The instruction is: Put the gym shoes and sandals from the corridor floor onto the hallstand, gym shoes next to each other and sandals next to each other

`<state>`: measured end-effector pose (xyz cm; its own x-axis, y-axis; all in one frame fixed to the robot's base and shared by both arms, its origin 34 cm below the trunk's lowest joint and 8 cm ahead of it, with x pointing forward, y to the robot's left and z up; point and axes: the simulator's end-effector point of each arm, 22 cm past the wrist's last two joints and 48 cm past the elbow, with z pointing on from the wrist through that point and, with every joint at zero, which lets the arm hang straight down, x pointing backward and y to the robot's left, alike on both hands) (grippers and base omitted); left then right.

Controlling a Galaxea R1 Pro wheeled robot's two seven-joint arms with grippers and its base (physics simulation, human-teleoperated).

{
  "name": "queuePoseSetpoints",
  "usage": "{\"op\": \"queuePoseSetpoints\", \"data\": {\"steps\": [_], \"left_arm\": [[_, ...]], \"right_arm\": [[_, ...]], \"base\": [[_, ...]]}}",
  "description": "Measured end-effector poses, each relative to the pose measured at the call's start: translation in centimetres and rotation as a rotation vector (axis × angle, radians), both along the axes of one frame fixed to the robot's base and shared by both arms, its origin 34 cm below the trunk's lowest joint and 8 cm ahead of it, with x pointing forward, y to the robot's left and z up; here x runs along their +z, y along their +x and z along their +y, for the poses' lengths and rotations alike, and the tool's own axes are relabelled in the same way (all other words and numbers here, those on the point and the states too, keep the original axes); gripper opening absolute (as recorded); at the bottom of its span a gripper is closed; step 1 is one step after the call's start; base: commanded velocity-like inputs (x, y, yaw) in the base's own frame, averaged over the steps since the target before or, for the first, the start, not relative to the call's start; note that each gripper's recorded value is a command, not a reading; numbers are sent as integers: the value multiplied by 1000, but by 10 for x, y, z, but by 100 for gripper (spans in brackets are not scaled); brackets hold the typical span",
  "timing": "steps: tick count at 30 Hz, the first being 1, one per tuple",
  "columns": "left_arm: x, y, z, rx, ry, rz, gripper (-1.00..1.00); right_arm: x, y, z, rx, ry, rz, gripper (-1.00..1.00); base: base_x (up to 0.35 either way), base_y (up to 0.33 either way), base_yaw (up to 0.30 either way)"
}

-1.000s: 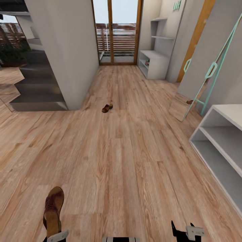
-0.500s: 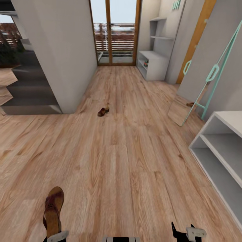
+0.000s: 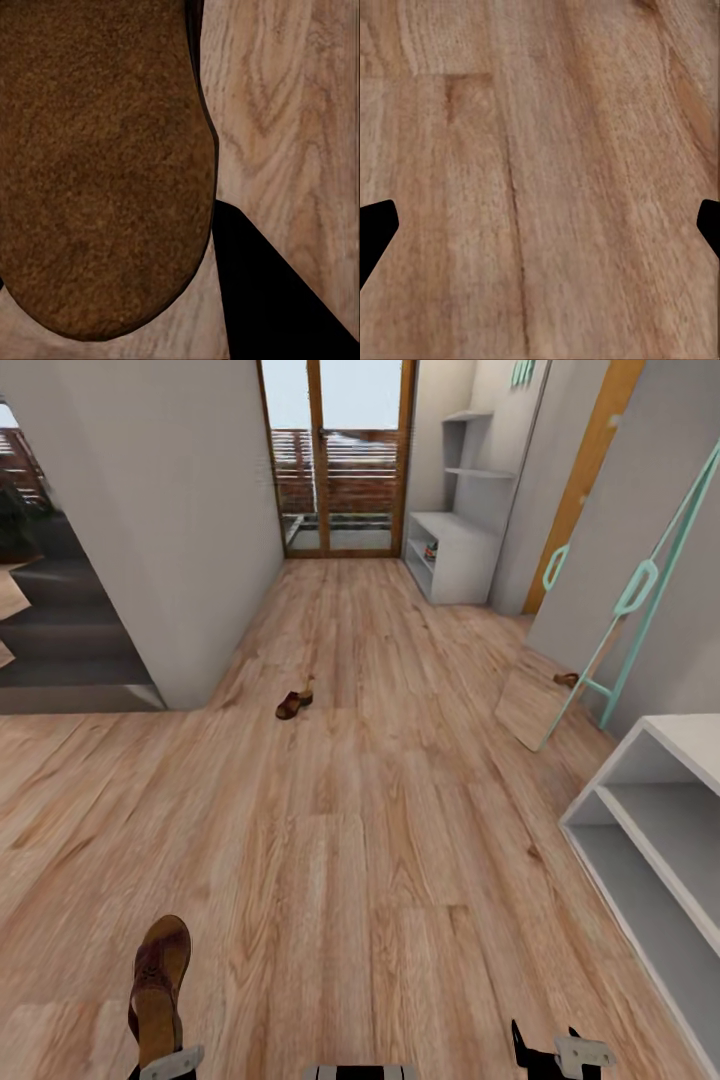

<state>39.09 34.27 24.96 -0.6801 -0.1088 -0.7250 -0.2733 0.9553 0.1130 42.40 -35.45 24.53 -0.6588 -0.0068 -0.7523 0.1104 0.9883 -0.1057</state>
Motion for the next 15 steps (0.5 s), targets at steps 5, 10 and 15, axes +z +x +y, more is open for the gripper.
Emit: {"op": "queuePoseSetpoints", "data": {"steps": [5, 10, 15], "left_arm": [[0, 0, 0, 0, 0, 1, -100], [0, 0, 0, 0, 0, 1, -100], [0, 0, 0, 0, 0, 1, -100]], "right_arm": [[0, 0, 0, 0, 0, 0, 100], [0, 0, 0, 1, 1, 0, 100], [0, 0, 1, 2, 2, 0, 100]], "base": [[297, -169, 0], [297, -169, 0], [297, -169, 0]]}}
